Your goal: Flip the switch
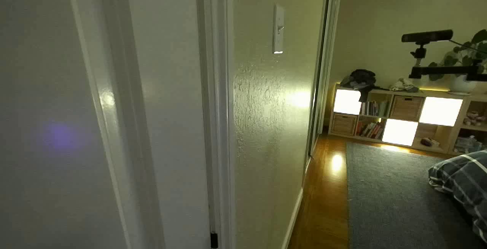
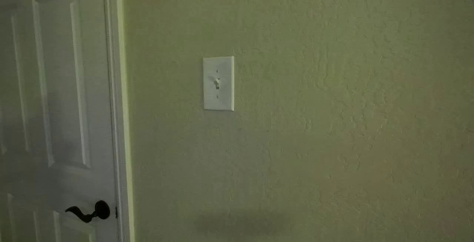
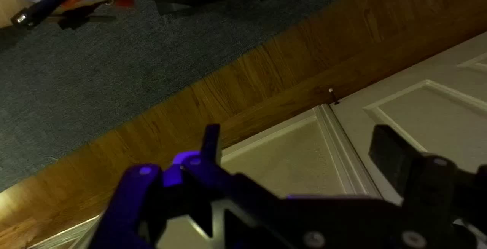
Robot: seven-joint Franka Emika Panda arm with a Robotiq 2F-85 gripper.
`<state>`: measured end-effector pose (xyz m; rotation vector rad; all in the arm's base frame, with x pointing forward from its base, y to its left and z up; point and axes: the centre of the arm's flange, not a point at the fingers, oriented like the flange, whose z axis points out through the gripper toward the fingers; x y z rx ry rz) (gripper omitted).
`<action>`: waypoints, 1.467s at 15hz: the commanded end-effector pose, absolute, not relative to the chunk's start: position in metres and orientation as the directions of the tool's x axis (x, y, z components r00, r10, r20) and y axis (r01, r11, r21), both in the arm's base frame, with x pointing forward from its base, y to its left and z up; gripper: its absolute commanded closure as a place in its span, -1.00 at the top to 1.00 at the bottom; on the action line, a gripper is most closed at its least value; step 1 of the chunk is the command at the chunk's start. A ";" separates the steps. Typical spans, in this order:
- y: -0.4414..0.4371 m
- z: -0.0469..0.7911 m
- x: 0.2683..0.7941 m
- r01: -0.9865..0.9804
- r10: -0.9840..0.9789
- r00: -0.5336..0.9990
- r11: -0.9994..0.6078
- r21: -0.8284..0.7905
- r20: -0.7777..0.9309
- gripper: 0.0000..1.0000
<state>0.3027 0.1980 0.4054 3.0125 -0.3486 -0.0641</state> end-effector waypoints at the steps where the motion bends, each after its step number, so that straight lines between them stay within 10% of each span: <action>1: 0.198 0.405 0.303 -0.225 -0.230 0.973 -0.968 0.112 -0.029 1.00; 22: 0.148 0.394 0.374 -0.144 -0.144 0.989 -0.983 0.110 0.008 1.00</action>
